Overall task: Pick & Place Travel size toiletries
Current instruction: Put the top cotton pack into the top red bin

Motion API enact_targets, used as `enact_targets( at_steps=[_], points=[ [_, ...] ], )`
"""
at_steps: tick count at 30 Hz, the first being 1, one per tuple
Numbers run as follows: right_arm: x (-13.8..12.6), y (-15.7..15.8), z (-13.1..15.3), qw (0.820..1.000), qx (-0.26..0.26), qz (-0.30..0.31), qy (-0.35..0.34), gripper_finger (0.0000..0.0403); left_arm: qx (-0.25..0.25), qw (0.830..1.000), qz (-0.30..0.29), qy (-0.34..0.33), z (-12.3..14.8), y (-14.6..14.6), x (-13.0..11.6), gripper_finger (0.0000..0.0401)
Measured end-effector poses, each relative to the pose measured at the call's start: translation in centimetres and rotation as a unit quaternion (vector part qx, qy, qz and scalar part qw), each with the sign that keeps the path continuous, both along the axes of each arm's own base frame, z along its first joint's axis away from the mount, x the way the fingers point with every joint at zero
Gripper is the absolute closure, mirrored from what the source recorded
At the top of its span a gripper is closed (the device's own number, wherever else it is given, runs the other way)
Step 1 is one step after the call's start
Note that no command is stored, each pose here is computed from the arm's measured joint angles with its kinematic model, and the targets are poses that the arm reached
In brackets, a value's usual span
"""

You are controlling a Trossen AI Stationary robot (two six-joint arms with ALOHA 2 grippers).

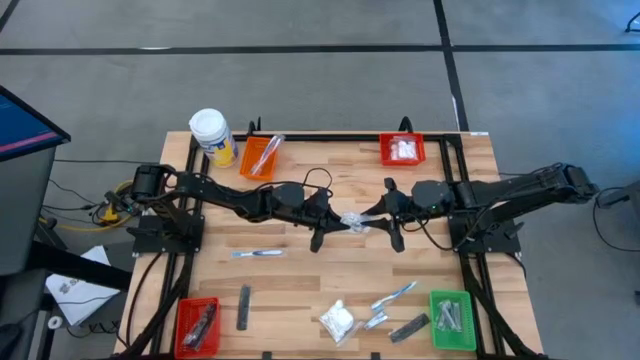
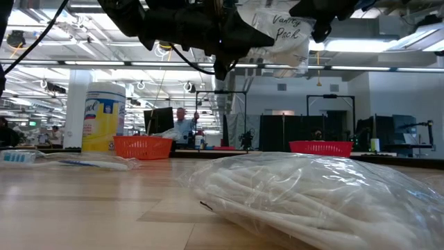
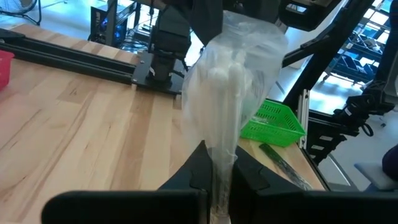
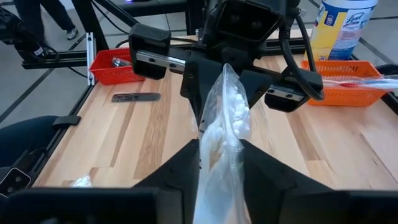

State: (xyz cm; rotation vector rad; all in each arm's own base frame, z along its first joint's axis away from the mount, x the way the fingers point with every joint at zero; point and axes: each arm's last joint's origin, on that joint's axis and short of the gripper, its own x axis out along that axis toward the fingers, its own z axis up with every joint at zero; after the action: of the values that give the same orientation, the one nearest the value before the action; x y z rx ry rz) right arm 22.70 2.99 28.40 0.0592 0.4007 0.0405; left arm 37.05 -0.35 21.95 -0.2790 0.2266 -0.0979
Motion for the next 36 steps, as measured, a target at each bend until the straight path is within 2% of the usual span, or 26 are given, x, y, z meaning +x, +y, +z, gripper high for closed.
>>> enact_targets(
  at_steps=[13, 20, 28, 36],
  points=[
    [0.1, -1.3, 0.0, 1.0, 0.0, -0.028, 0.002, 0.0397, 0.0, 1.0, 0.003, -0.006, 0.1, 0.0, 0.0, 0.036],
    [0.1, -1.6, -0.1, 0.999, -0.007, -0.05, 0.005, 0.04, 0.0, 1.0, 0.004, -0.006, 0.1, 0.0, 0.0, 0.0358],
    [-0.8, -2.1, 0.0, 0.993, -0.034, -0.108, 0.02, 0.0401, 0.009, 0.999, 0.05, -0.005, 0.1, 0.3, 0.0, 0.0352],
    [-1.2, -2.2, 0.1, 0.991, -0.037, -0.123, 0.022, 0.0402, 0.012, 0.998, 0.059, -0.002, 0.0, 0.3, 0.0, 0.0302]
  ],
)
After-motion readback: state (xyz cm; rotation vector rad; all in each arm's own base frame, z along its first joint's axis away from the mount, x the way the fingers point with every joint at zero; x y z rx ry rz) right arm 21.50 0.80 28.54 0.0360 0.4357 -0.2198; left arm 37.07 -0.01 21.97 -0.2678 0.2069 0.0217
